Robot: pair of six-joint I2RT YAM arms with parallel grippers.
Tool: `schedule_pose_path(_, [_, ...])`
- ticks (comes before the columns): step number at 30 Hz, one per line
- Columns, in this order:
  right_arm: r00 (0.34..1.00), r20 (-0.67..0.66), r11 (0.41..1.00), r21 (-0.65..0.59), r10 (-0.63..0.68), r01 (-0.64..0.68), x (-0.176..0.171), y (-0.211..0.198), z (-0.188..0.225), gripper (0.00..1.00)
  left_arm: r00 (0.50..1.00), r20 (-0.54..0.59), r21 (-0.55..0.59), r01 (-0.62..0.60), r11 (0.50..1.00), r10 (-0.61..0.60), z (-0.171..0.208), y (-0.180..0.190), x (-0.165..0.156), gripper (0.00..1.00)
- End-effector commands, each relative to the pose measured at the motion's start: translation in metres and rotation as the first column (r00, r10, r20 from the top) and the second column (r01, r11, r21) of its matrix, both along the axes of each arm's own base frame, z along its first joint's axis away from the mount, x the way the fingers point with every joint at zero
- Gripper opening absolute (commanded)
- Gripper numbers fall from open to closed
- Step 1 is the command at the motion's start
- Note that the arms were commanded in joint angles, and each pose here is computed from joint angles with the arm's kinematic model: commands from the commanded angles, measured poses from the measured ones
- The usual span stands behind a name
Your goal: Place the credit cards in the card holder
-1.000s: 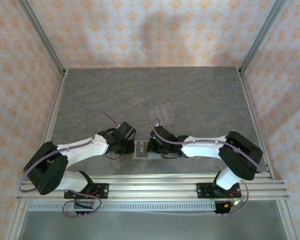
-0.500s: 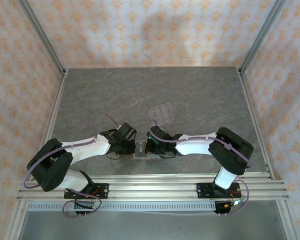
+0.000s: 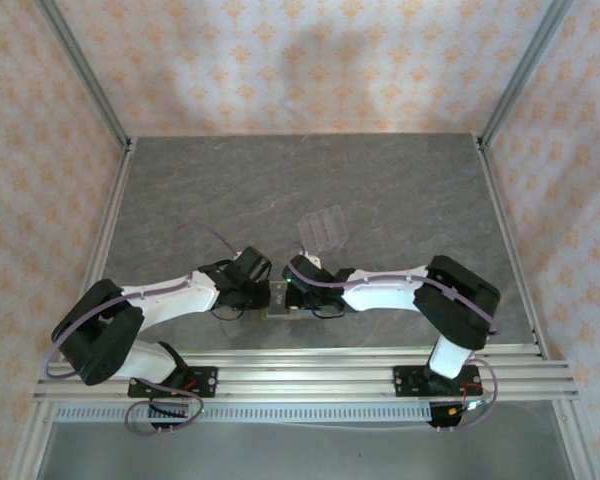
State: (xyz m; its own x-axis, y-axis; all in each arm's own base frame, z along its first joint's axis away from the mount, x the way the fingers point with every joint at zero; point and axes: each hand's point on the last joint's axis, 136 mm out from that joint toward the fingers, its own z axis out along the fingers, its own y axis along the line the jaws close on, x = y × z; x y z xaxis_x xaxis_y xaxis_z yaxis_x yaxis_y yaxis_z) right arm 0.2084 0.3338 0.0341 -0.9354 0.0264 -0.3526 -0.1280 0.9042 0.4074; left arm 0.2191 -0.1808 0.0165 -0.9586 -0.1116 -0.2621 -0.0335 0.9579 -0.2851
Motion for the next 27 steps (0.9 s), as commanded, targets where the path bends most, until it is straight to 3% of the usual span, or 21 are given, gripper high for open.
schedule_pose_path(1, [0.994, 0.1, 0.992, -0.12, -0.032, 0.044, 0.006, -0.032, 0.033, 0.21, 1.0, -0.029, 0.016, -0.011, 1.0, 0.012, -0.011, 0.008, -0.009, 0.11])
schedule_pose_path(3, [0.989, 0.138, 0.981, -0.178, -0.05, 0.074, 0.009, -0.049, 0.042, 0.33, 1.0, -0.026, 0.01, -0.001, 1.0, 0.002, -0.011, 0.007, -0.01, 0.11])
schedule_pose_path(7, [0.978, 0.194, 0.943, -0.306, -0.071, 0.129, 0.015, -0.077, 0.047, 0.48, 1.0, -0.027, 0.012, 0.0, 1.0, 0.0, -0.013, 0.007, -0.01, 0.11])
schedule_pose_path(13, [0.979, 0.193, 0.905, -0.401, -0.07, 0.143, 0.019, -0.085, 0.029, 0.58, 1.0, -0.028, 0.008, -0.004, 1.0, 0.005, -0.013, 0.007, -0.012, 0.11])
schedule_pose_path(17, [0.98, 0.186, 0.887, -0.438, -0.068, 0.145, 0.021, -0.084, 0.017, 0.58, 1.0, -0.023, 0.011, -0.006, 1.0, 0.007, -0.011, 0.009, -0.012, 0.11])
schedule_pose_path(23, [0.98, 0.186, 0.863, -0.481, -0.076, 0.158, 0.023, -0.09, 0.007, 0.45, 1.0, -0.024, 0.01, 0.001, 1.0, -0.001, -0.011, 0.008, -0.012, 0.11])
schedule_pose_path(27, [0.977, 0.198, 0.865, -0.471, -0.085, 0.171, 0.021, -0.096, 0.01, 0.23, 0.999, -0.002, 0.029, 0.054, 0.998, -0.054, -0.006, 0.0, -0.011, 0.11])
